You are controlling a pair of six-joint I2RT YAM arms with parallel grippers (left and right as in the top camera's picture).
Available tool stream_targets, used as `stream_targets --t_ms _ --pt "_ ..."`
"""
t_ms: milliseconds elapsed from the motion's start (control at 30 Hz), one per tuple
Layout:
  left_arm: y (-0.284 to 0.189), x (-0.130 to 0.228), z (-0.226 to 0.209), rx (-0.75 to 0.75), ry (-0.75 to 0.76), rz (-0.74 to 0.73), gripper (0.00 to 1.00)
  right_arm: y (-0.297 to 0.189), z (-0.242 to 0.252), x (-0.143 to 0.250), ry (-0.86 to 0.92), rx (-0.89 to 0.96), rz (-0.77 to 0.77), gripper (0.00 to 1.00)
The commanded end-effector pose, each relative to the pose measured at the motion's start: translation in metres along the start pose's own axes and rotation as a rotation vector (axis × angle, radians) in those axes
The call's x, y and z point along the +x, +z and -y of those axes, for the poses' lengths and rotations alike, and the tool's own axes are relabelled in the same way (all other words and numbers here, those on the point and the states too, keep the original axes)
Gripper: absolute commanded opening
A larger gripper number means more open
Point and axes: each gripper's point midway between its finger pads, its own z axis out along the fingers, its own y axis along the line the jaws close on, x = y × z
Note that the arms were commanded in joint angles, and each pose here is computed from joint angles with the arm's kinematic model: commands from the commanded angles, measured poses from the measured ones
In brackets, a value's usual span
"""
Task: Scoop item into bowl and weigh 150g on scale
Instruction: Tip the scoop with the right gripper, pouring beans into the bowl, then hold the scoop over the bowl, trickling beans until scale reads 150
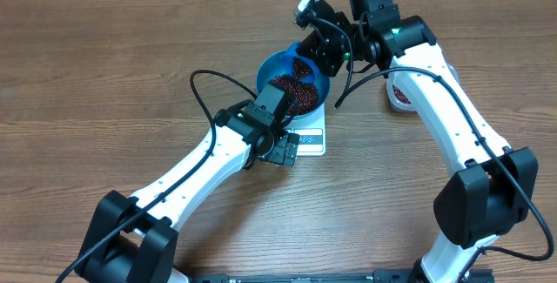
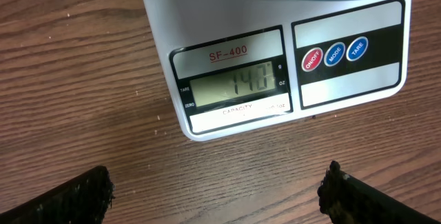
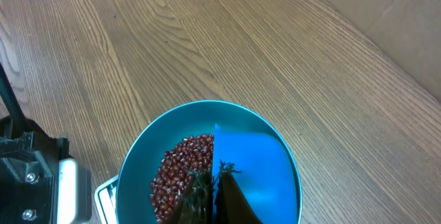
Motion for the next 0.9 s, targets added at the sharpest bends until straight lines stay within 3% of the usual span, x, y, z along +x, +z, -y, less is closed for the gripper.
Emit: stream_targets --t_ms 0,867 --pt "-0.0022 -0.0075 0.0000 -0.010 0.023 0.019 1.00 -0.0141 0.0018 -0.0201 -0.001 0.025 0.049 0.04" --pt "-0.0021 -0.0074 0.0000 -0.010 0.023 0.019 0.99 -0.0143 0.0032 -0.0234 -0.010 0.032 0.062 0.04"
